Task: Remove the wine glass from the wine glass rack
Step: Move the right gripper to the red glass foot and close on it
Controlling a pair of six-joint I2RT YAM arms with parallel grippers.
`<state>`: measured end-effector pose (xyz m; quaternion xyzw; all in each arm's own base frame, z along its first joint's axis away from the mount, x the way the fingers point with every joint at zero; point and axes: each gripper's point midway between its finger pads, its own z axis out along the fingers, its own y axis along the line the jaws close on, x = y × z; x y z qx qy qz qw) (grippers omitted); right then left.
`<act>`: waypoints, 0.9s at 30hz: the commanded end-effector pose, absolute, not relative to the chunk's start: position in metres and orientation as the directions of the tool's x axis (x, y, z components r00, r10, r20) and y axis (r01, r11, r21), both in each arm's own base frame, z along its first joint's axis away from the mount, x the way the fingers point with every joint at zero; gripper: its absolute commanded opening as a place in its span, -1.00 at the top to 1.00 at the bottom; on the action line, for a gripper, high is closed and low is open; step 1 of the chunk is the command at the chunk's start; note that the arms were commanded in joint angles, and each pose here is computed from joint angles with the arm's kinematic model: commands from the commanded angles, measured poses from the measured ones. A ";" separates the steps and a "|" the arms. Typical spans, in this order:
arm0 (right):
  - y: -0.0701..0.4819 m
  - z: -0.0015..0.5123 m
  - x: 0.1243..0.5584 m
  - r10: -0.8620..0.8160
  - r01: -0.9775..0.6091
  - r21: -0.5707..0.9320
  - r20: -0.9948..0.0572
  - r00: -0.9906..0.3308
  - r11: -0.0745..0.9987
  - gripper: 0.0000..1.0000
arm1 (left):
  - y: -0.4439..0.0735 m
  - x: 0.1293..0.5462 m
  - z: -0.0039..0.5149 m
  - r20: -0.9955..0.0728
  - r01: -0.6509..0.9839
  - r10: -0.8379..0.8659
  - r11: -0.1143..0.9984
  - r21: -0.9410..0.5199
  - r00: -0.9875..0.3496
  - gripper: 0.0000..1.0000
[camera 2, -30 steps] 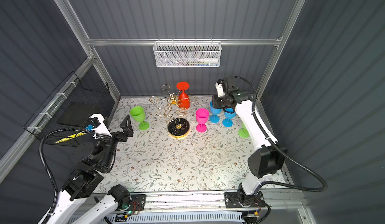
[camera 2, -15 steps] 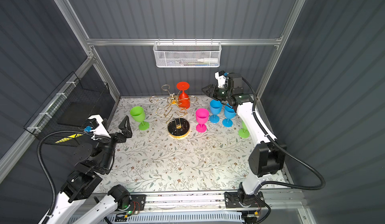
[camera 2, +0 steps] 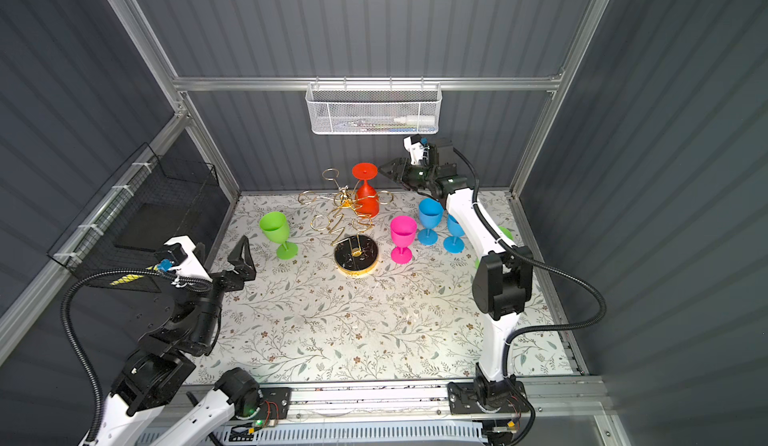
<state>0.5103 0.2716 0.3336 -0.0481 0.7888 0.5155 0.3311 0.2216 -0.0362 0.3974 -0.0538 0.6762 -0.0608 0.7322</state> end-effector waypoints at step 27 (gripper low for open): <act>0.299 0.331 0.529 0.196 -0.461 0.738 -0.611 -0.767 0.493 0.10 | -0.029 0.218 0.410 -0.981 -0.006 -0.166 0.986 -0.167 0.100 -0.98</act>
